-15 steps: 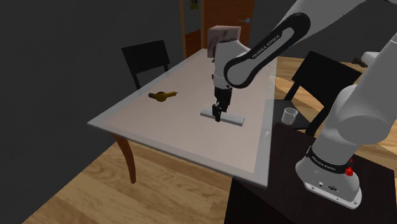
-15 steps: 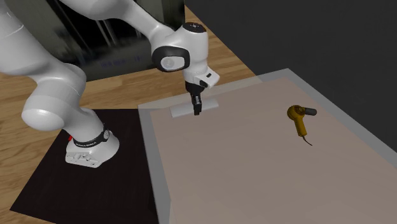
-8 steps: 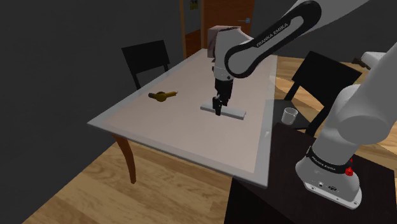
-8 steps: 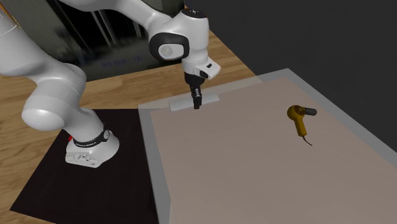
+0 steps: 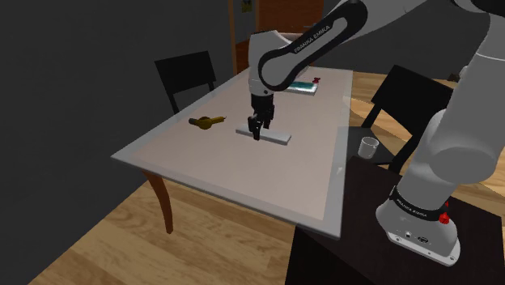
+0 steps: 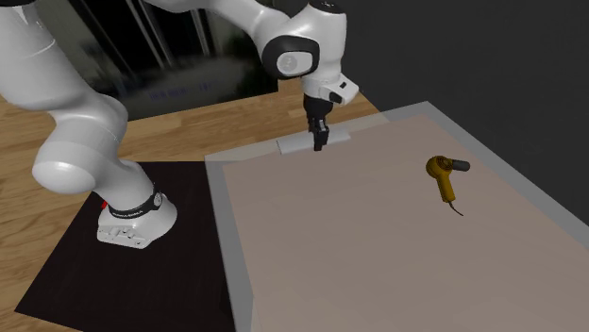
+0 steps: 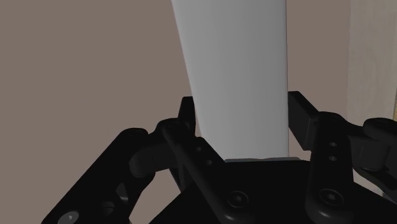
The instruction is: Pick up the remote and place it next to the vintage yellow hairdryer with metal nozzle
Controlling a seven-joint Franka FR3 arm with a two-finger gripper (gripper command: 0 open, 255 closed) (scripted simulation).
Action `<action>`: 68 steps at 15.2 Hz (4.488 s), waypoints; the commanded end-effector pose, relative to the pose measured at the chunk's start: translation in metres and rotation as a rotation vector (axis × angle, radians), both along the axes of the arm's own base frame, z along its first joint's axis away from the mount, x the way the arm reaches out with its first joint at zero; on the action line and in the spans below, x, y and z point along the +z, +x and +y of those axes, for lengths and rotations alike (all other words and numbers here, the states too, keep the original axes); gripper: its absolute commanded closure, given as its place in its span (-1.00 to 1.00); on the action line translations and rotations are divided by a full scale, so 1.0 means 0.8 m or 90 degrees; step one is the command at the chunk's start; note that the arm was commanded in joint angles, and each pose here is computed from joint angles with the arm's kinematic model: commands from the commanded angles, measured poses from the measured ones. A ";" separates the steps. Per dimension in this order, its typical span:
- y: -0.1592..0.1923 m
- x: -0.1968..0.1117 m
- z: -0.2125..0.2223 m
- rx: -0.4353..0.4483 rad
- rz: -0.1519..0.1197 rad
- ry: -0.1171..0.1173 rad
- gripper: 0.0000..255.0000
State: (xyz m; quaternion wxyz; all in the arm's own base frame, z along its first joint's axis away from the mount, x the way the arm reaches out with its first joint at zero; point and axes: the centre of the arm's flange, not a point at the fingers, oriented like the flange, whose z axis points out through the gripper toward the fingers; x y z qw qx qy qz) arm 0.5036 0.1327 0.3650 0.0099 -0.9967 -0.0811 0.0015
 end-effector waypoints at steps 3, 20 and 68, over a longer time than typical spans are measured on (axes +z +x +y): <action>0.062 -0.001 0.020 0.000 0.000 0.000 1.00; 0.309 -0.007 0.113 0.000 0.000 0.000 1.00; 0.309 -0.100 0.112 0.000 0.000 0.000 -1.00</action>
